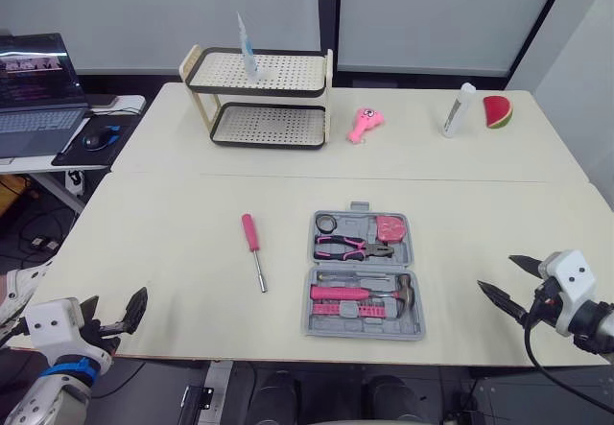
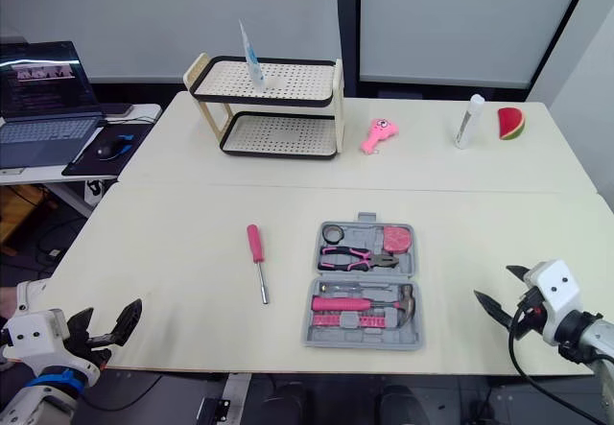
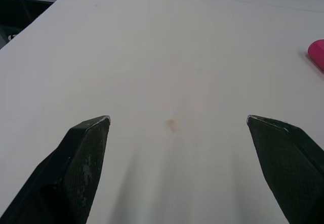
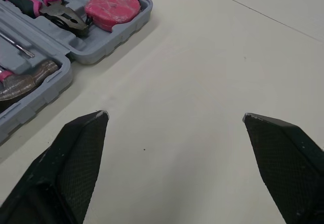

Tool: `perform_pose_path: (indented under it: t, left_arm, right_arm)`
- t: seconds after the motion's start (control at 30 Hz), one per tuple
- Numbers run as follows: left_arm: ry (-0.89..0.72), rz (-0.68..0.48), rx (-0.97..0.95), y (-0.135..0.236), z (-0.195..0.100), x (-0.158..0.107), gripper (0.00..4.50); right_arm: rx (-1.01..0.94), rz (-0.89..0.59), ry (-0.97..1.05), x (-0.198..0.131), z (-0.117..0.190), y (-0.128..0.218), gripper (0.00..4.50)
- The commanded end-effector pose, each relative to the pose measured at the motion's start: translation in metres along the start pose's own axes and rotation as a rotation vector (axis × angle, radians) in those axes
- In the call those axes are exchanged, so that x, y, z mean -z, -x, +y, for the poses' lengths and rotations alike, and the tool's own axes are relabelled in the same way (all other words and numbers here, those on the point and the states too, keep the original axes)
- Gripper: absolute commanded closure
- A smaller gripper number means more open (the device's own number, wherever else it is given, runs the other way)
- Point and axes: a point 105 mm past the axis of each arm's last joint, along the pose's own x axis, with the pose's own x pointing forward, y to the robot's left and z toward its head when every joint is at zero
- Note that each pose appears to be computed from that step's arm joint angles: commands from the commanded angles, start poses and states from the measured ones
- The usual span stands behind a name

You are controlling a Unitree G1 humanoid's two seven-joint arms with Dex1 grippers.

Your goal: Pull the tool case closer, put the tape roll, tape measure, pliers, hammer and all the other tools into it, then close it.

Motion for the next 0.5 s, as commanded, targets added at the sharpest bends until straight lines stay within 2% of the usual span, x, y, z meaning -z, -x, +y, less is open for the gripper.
perform_pose_path:
  t: [0.03,0.33,0.5]
  left_arm:
    - [-0.003,-0.036,0.058,-0.002,-0.022,-0.014,0.0]
    - [0.045,-0.07,0.114,-0.017,-0.082,-0.029,0.0]
    - [0.043,-0.049,0.175,-0.027,-0.12,-0.032,0.0]
  right_arm:
    - [-0.116,-0.067,0.124,-0.04,0.006,-0.004,0.02]
    - [-0.583,-0.178,0.31,-0.125,0.059,-0.029,0.02]
    - [-0.682,-0.169,0.344,-0.137,0.068,-0.039,0.02]
